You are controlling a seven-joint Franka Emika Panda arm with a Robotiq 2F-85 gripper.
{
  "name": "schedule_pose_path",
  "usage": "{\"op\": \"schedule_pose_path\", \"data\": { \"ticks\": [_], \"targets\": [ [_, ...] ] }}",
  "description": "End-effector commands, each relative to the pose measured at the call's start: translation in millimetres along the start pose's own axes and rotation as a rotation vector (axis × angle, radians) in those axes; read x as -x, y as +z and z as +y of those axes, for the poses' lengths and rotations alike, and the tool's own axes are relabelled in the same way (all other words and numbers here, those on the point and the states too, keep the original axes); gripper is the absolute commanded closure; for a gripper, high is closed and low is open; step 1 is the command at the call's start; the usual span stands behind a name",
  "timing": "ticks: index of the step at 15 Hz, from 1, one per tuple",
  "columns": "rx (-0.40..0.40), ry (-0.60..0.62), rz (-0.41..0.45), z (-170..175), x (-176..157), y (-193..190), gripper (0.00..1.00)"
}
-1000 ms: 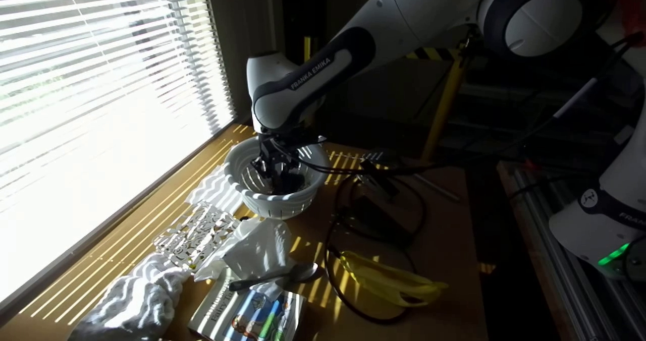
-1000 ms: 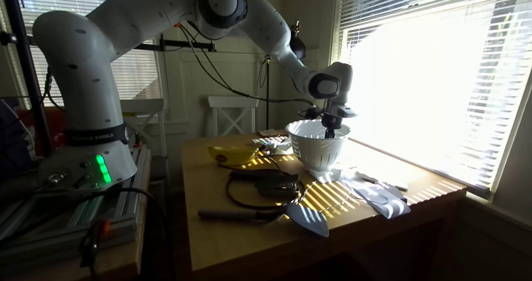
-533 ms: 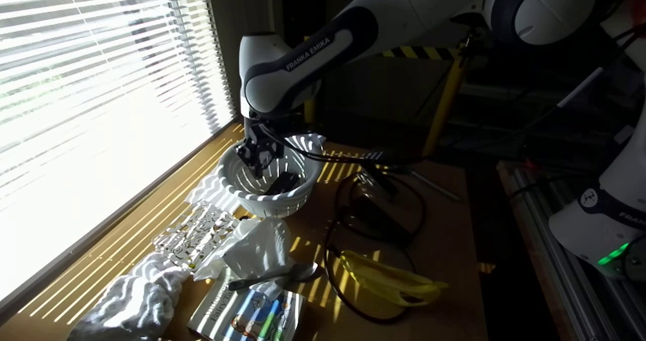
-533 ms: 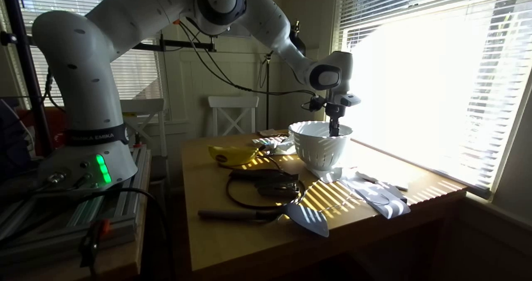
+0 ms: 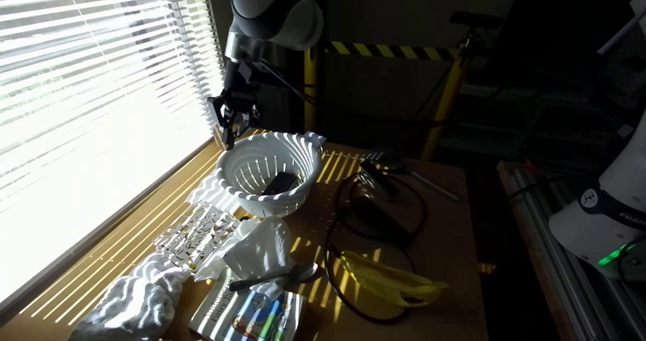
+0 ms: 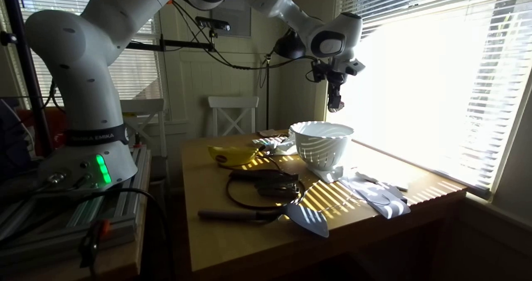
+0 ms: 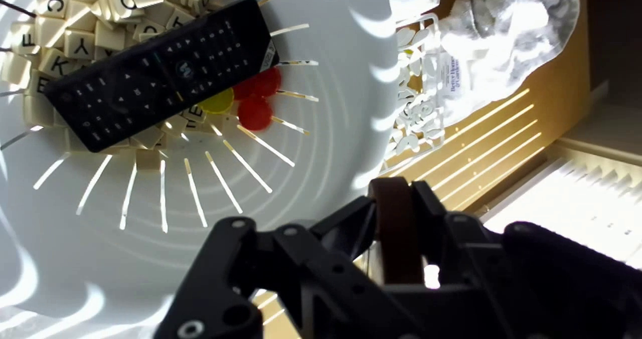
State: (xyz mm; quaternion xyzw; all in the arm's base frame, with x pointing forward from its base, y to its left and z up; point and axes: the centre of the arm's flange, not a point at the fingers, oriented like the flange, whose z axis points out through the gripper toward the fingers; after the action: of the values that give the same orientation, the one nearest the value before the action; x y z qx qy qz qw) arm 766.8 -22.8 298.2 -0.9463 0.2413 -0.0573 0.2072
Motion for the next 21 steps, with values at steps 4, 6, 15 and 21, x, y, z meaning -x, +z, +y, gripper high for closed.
{"op": "schedule_pose_path", "data": {
  "ticks": [4,6,15,21],
  "targets": [
    [-0.158,-0.214,-0.238,44,30,-53,0.94],
    [-0.161,-0.288,-0.329,54,47,-43,0.94],
    [-0.152,-0.644,-0.724,79,192,-5,0.94],
    [-0.076,-0.799,-0.568,82,284,34,0.94]
  ]
}}
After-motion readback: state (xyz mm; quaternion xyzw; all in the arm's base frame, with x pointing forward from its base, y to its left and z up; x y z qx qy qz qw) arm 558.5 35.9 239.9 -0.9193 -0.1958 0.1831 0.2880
